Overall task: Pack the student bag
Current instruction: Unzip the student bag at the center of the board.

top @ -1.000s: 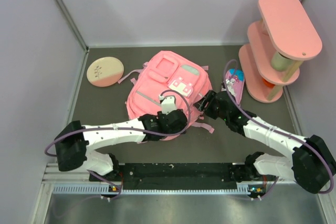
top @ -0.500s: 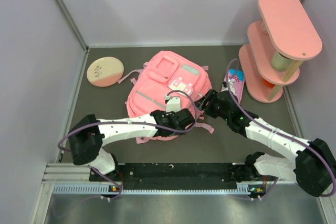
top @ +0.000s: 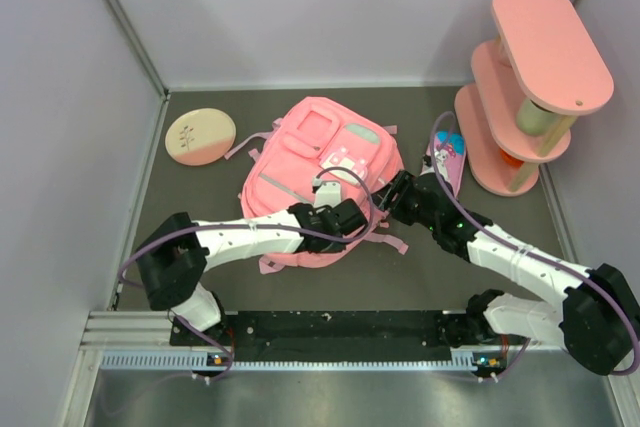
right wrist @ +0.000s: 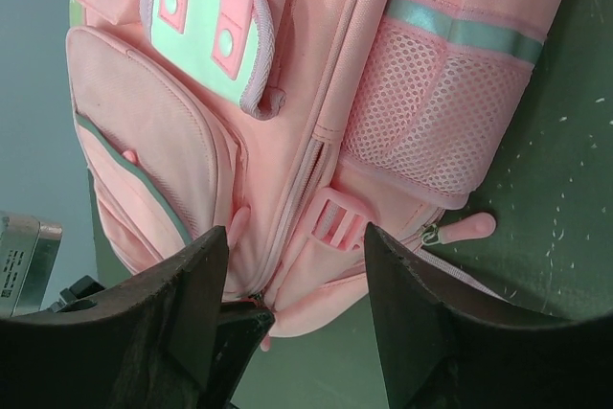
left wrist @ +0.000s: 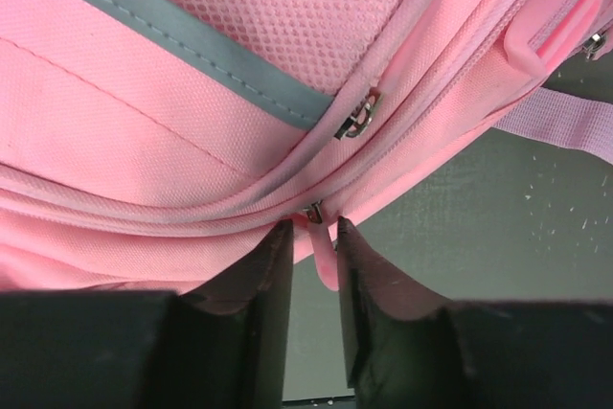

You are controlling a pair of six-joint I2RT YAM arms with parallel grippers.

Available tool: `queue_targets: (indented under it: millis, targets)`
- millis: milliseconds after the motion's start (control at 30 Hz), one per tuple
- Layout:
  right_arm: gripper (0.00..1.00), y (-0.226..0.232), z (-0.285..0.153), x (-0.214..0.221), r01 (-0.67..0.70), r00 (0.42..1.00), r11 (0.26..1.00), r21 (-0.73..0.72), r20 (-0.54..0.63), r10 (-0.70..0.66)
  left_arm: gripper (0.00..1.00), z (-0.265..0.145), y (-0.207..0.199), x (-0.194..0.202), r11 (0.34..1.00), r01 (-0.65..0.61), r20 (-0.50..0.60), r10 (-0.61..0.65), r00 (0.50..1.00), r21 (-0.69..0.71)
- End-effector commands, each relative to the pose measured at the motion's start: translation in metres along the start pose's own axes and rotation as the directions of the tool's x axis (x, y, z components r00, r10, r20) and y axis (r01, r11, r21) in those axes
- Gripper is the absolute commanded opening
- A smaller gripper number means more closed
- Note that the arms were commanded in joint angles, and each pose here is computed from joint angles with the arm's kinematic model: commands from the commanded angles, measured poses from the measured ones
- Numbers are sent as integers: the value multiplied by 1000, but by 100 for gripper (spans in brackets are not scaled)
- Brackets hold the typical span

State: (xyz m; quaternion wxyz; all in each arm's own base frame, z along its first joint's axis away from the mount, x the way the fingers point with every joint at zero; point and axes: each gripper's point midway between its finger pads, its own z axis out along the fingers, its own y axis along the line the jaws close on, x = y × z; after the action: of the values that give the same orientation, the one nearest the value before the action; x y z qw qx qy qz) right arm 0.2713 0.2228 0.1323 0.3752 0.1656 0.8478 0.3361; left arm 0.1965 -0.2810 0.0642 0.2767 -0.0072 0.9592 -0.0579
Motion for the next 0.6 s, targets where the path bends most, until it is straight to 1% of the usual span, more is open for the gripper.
queue_targets:
  millis: [0, 100, 167, 200, 233, 300, 500, 567]
  targets:
    - [58, 15, -4, -13, 7, 999, 999, -54, 41, -5, 27, 2, -9, -10, 1000, -1, 15, 1, 1000, 25]
    - [58, 13, -3, -12, 8, 999, 999, -50, 37, -6, 22, 4, -9, -6, 1000, -5, 3, 5, 1000, 26]
    - [58, 14, -3, -12, 7, 999, 999, -54, 37, -5, 13, 6, -8, -4, 1000, -6, -3, 6, 1000, 25]
    - [58, 14, -2, -11, 7, 999, 999, -54, 32, -5, 10, 6, -7, -3, 1000, -8, -6, 8, 1000, 24]
    - [58, 14, -2, -11, 8, 1000, 998, -55, 30, -6, 8, 6, -7, -2, 1000, -7, -6, 7, 1000, 24]
    - [58, 14, -1, -10, 6, 1000, 999, -53, 27, -5, 1, 7, -6, -1, 1000, -6, -8, 6, 1000, 25]
    - [59, 18, 4, -4, 7, 1000, 998, -70, -7, -7, 0, 5, -2, 0, 999, 1, 6, -1, 1000, 41]
    - [60, 23, 5, -2, 1, 1000, 996, -85, -27, -3, 0, -2, -6, -7, 997, 10, 34, -13, 999, 79]
